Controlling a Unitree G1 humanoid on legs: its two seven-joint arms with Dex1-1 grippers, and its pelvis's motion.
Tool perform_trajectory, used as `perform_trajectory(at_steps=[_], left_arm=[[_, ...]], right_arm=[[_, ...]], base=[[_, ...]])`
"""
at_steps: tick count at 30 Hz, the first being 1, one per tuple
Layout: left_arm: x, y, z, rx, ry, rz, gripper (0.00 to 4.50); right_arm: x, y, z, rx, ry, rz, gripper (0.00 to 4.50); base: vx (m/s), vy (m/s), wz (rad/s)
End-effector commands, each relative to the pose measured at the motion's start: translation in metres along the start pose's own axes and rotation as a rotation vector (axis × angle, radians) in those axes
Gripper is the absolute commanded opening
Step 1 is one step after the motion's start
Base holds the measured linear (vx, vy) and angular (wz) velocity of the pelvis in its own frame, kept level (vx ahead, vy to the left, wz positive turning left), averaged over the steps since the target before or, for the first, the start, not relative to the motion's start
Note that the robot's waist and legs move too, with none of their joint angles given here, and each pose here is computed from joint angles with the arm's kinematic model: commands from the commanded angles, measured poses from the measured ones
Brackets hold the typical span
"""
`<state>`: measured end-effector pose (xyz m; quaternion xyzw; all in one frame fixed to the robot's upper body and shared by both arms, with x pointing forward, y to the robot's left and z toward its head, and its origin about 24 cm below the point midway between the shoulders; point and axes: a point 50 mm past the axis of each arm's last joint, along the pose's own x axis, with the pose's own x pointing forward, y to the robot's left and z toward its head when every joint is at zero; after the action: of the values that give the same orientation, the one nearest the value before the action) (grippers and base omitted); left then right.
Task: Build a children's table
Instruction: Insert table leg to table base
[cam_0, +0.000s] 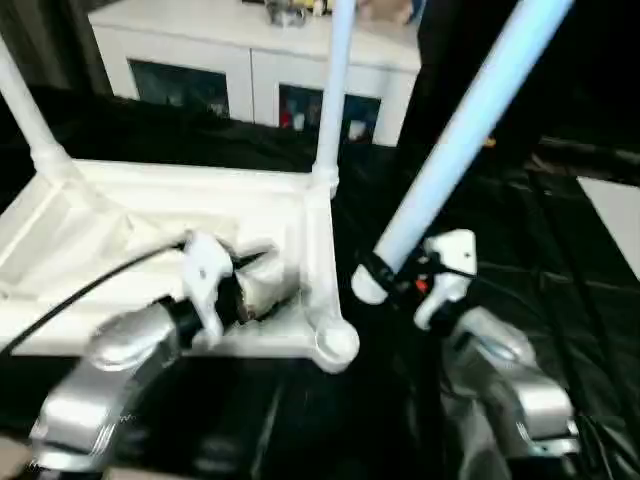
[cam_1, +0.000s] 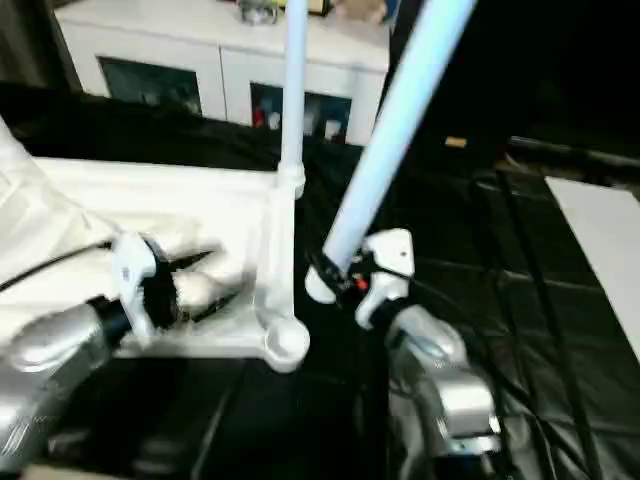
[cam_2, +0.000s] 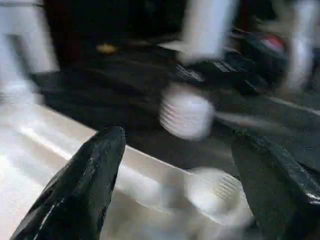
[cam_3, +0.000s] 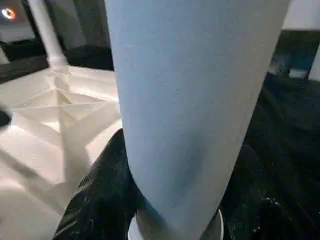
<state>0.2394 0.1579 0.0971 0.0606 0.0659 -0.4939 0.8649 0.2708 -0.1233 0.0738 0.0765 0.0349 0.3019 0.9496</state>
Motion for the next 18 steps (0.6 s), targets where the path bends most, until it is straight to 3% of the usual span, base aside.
perform_trajectory(at_steps=[1, 5, 8, 9, 11, 13, 18], left_arm=[[0.003, -0.004, 0.001, 0.010, 0.042, -0.107, 3.84], [0.004, -0.005, -0.004, 0.004, 0.132, -0.206, 3.84], [0.011, 0.008, -0.013, 0.082, 0.236, -0.157, 3.84], [0.016, 0.019, -0.016, 0.143, 0.269, -0.108, 3.84], [0.019, 0.025, -0.016, 0.162, 0.280, -0.075, 3.48], [0.023, 0.037, -0.015, 0.184, 0.309, -0.022, 3.46], [0.025, 0.047, -0.017, 0.207, 0.381, -0.028, 2.86]], right_arm=[[0.000, 0.003, 0.011, 0.002, -0.034, 0.048, 1.88], [-0.001, 0.003, 0.012, -0.014, -0.020, 0.092, 1.88], [-0.002, 0.003, 0.013, -0.042, -0.001, 0.132, 1.88], [-0.003, 0.002, 0.013, -0.061, 0.009, 0.149, 1.88], [-0.004, 0.002, 0.013, -0.067, 0.014, 0.156, 1.88], [-0.005, -0.001, 0.014, -0.072, 0.019, 0.156, 1.88], [-0.006, -0.002, 0.015, -0.077, 0.031, 0.170, 1.88]], base=[[-0.129, -0.007, -0.11], [-0.095, 0.015, -0.12], [-0.057, 0.030, -0.09], [-0.086, 0.046, -0.12], [-0.088, 0.044, -0.14], [-0.105, 0.058, -0.22], [-0.113, -0.031, 0.10]])
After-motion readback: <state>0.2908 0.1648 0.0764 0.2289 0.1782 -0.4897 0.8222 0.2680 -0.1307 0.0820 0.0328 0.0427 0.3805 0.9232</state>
